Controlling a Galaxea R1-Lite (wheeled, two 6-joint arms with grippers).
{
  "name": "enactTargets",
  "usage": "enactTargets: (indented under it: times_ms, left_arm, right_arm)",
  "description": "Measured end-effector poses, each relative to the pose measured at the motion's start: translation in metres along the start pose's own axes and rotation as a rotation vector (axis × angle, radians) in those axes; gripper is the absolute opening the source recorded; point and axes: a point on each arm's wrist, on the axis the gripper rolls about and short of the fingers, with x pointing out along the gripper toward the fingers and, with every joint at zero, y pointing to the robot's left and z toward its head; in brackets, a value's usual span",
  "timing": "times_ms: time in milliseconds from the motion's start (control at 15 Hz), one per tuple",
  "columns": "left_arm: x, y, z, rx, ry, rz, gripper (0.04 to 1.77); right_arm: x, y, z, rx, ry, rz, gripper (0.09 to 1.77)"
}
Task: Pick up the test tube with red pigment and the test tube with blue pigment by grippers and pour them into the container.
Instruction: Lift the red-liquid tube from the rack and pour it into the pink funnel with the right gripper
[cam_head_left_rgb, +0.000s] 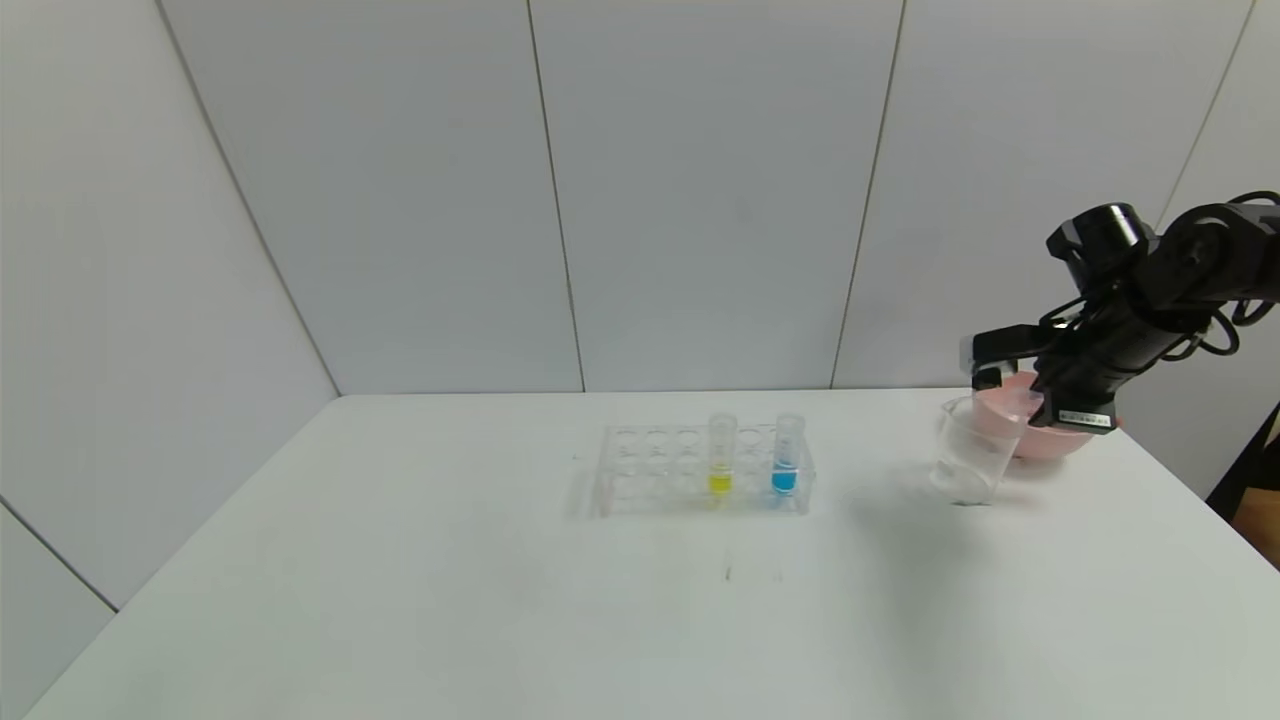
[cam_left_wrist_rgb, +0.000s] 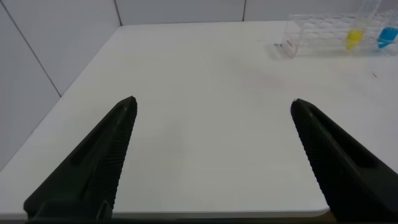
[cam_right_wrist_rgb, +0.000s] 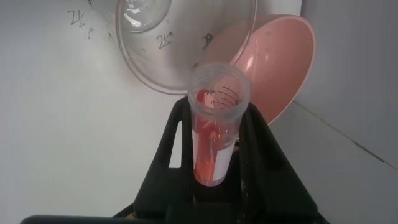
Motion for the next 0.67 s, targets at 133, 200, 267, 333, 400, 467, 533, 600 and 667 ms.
enactTargets:
  times_ms: [133, 200, 267, 333, 400, 467, 533, 600, 667]
  left_arm:
    - [0.0, 0.0, 0.0, 0.0, 0.0, 0.0, 1.76]
    - [0.0, 0.0, 0.0, 0.0, 0.0, 0.0, 1.76]
    - [0.0, 0.0, 0.0, 0.0, 0.0, 0.0, 1.76]
    - [0.0, 0.0, 0.0, 0.0, 0.0, 0.0, 1.76]
    - [0.0, 0.0, 0.0, 0.0, 0.0, 0.0, 1.76]
    - [0.0, 0.0, 0.0, 0.0, 0.0, 0.0, 1.76]
    - [0.0, 0.0, 0.0, 0.0, 0.0, 0.0, 1.76]
    - [0.0, 0.0, 0.0, 0.0, 0.0, 0.0, 1.76]
    - [0.0, 0.0, 0.0, 0.0, 0.0, 0.0, 1.76]
  right_arm:
    - [-0.0004, 0.0004, -0.0001, 0.001, 0.006, 0.003, 0.49]
    - [-0.0009, 0.0007, -0.0007, -0.001, 0.023, 0.001, 0.49]
    - [-0.0018, 0.0004, -0.0011, -0.002, 0.039, -0.005, 0.49]
    - [-0.0027, 0.0002, -0.0011, -0.003, 0.051, -0.012, 0.49]
    - [-0.0034, -0.0003, -0.0005, -0.003, 0.06, -0.022, 0.49]
    - [-0.0044, -0.0003, 0.0006, -0.007, 0.077, -0.031, 0.49]
    - [-0.0059, -0.0002, 0.0024, -0.015, 0.092, -0.041, 0.49]
    - [-0.0072, -0.0002, 0.0044, -0.02, 0.096, -0.049, 0.49]
    - [-0.0081, -0.0004, 0.0064, -0.023, 0.094, -0.058, 0.49]
